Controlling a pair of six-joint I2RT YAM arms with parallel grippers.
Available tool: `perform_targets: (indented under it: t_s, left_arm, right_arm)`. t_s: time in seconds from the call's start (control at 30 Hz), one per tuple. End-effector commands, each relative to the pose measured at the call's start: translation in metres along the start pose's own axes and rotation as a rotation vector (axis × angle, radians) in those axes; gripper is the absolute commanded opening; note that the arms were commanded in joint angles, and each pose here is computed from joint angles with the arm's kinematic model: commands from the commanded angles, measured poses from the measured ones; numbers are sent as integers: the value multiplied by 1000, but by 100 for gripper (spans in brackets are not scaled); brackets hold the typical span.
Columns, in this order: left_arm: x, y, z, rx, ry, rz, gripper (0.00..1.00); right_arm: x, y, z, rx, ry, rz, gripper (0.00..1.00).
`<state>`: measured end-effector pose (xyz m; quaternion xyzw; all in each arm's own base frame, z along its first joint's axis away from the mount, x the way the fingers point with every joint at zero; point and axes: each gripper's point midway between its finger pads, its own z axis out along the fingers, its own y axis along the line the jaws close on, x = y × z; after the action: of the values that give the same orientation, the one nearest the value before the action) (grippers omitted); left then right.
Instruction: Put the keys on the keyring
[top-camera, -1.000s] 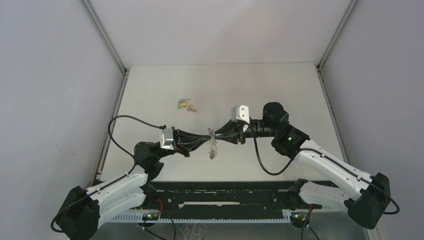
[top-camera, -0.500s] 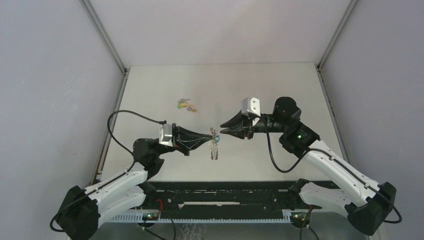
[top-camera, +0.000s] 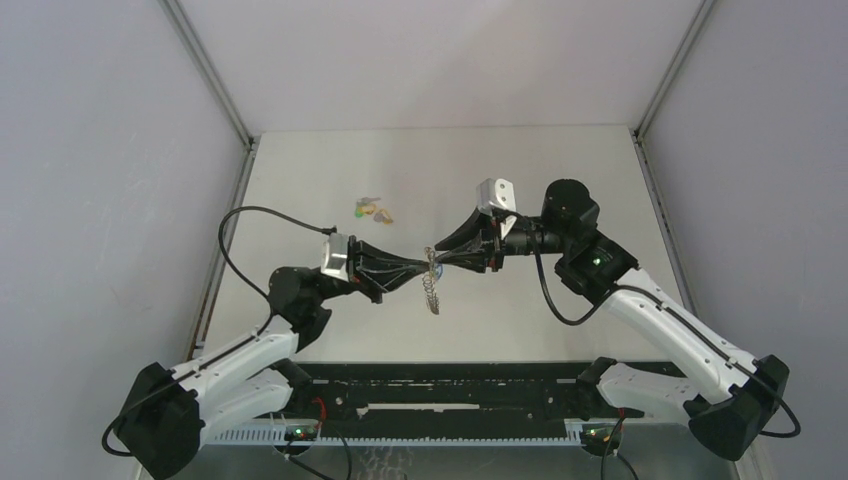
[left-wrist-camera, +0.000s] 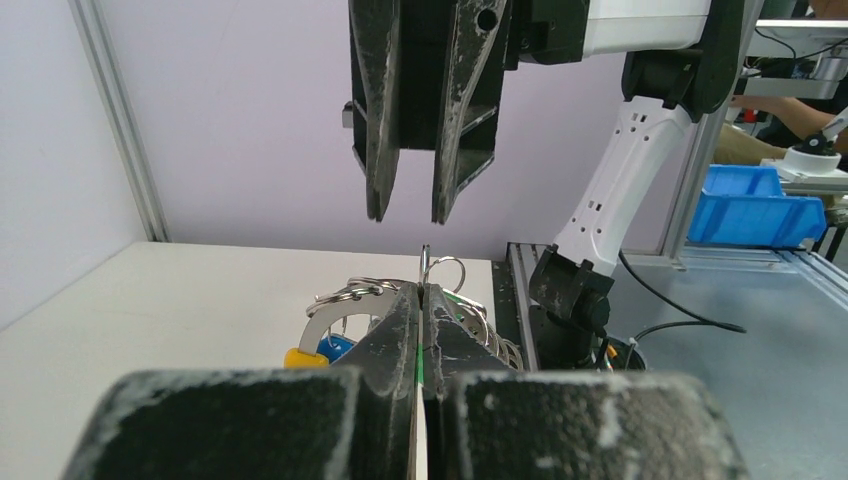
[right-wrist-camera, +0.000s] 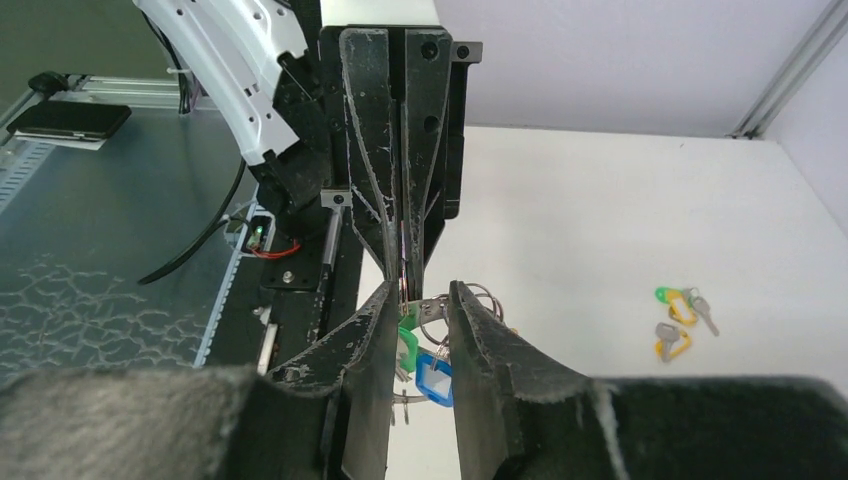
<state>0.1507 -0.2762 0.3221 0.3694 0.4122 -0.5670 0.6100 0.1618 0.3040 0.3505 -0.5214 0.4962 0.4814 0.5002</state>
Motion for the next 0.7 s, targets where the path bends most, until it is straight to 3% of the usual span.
perform_targets:
  t_s: [0.0, 0.67]
  left_arm:
    - [-40, -2, 14, 28, -83, 43, 0]
    - [-47, -3, 16, 30, -82, 46, 0]
  right_arm:
    - [-20, 2, 0, -19, -24, 15, 25]
    - [-2, 6, 10, -51, 32, 81, 18]
